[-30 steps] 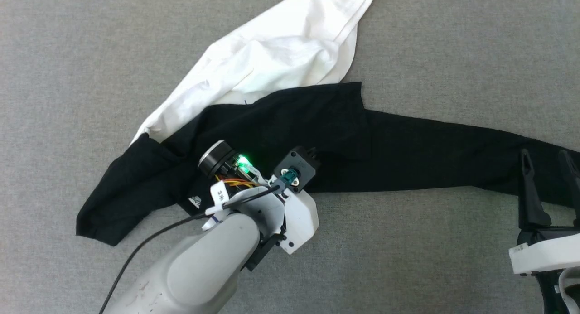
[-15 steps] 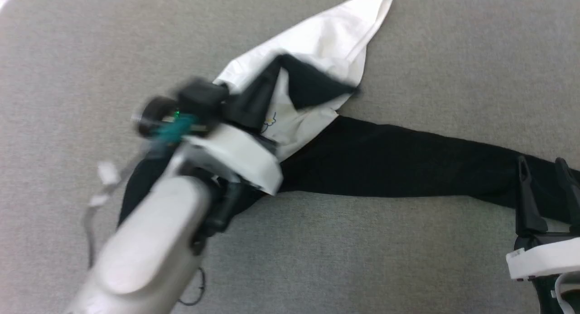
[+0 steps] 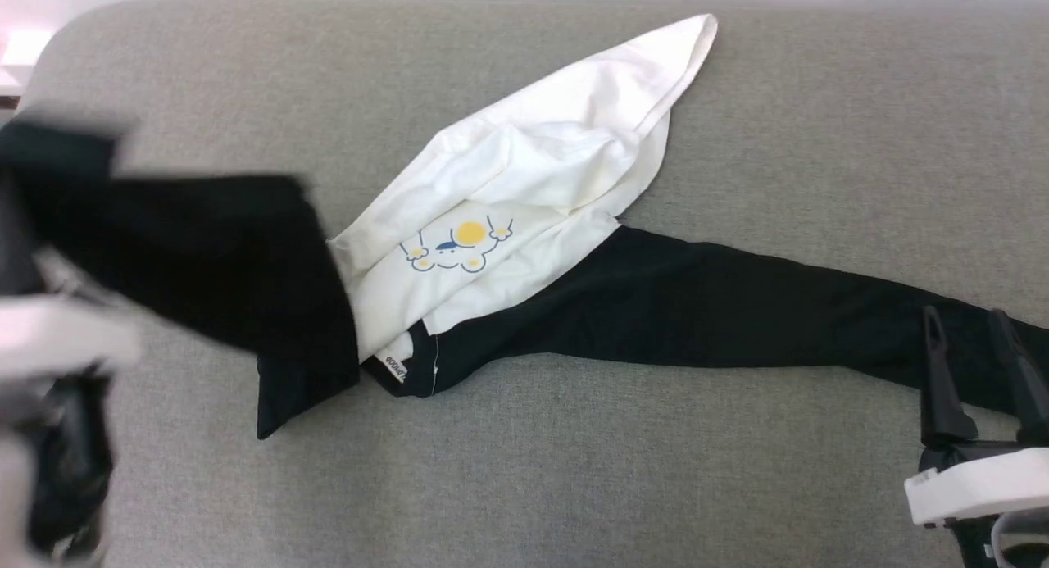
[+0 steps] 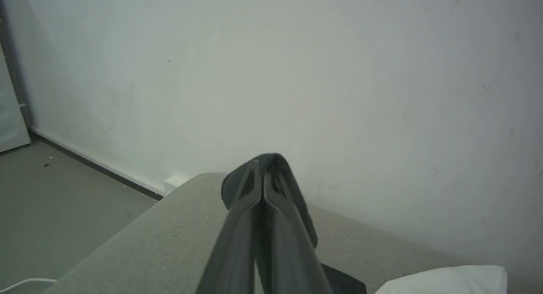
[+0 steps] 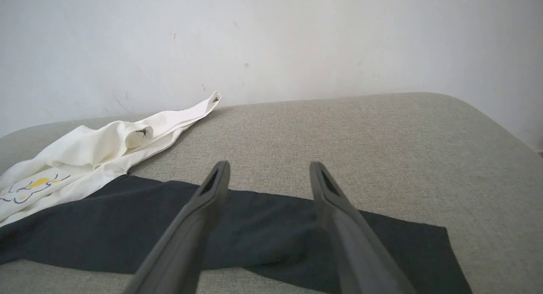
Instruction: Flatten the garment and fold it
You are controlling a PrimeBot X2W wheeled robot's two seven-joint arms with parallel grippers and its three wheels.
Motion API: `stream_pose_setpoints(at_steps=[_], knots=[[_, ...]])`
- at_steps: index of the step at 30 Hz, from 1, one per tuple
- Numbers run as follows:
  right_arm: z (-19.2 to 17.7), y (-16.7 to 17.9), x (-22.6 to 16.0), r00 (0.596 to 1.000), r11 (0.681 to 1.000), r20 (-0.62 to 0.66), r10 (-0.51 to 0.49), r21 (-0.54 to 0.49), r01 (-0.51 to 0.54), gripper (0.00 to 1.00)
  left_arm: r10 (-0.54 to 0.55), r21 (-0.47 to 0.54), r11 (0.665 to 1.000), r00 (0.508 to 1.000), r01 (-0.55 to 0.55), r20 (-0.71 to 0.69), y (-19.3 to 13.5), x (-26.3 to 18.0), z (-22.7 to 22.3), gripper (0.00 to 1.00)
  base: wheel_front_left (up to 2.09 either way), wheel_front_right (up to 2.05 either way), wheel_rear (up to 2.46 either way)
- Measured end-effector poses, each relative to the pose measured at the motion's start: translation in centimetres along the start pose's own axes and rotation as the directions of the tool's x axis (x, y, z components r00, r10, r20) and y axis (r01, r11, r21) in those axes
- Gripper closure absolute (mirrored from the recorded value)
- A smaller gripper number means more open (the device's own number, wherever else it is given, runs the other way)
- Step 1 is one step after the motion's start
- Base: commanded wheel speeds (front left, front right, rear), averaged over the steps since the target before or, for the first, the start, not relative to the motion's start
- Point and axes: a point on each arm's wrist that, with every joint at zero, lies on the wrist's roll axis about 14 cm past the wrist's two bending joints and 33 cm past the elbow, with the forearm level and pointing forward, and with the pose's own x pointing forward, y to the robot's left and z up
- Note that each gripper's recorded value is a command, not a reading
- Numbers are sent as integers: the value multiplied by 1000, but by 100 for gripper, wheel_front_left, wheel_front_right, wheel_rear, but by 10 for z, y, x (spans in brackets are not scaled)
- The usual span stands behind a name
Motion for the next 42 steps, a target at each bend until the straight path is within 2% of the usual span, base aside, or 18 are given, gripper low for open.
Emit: stream_pose_setpoints(at_steps=[1, 3, 4, 8, 9, 10, 11, 18, 23, 26, 29, 35, 38, 42], knots=[[0, -1, -1, 1000, 1000, -1, -3, -3, 3, 0, 43, -13, 999, 999, -43, -14, 14, -5, -4, 100, 0, 0, 0], [-1, -2, -4, 1000, 1000, -7, -6, -11, 5, 0, 85, -24, 996, 995, -86, -60, 30, -16, -17, 78, 0, 0, 0], [-3, -2, -5, 1000, 1000, -12, -6, -13, 6, 0, 98, -34, 994, 992, -101, -85, 34, -22, -23, 70, 0, 0, 0], [-3, 2, -5, 1000, 1000, -17, 6, -14, -7, 0, 142, -86, 983, 972, -160, -185, 44, -48, -51, 61, 0, 0, 0], [-3, 4, -4, 1000, 1000, -18, 10, -13, -10, 0, 152, -84, 981, 966, -173, -211, 47, -54, -59, 53, 0, 0, 0], [-2, 5, -4, 1000, 1000, -18, 15, -12, -15, 0, 163, -80, 979, 958, -186, -235, 50, -60, -65, 13, 0, 0, 0], [-3, 7, -3, 1000, 1000, -22, 19, -12, -19, 0, 177, -84, 975, 953, -203, -245, 53, -64, -70, 0, 0, 0, 0], [-1, 11, 0, 999, 999, -22, 33, -11, -33, 0, 201, -85, 970, 944, -230, -260, 59, -73, -79, 0, 0, 0, 0], [2, 10, -2, 1000, 1000, -15, 27, -12, -28, 0, 163, -27, 985, 970, -171, -179, 55, -68, -56, 0, 0, 0, 0], [3, 9, -3, 1000, 1000, -11, 24, -12, -25, 0, 63, 16, 998, 992, -61, -111, 32, -64, -37, 0, 0, 0, 0], [4, 7, -4, 1000, 1000, -8, 21, -13, -21, 0, -63, 74, 995, 997, 66, -32, 0, -64, -19, 0, 0, 0, 0], [4, 6, -6, 1000, 1000, -8, 17, -13, -17, 0, -341, 99, 938, 934, 331, 110, -85, -77, -1, 0, 0, 0, 0], [4, 4, -8, 1000, 1000, -9, 9, -13, -10, 0, -395, 68, 919, 910, 389, 127, -112, -90, -8, 0, 0, 0, 0], [5, 1, -11, 1000, 1000, -7, 0, -14, 0, 0, -408, 99, 911, 910, 400, 73, -119, -100, -34, 0, 0, 0, 0]])
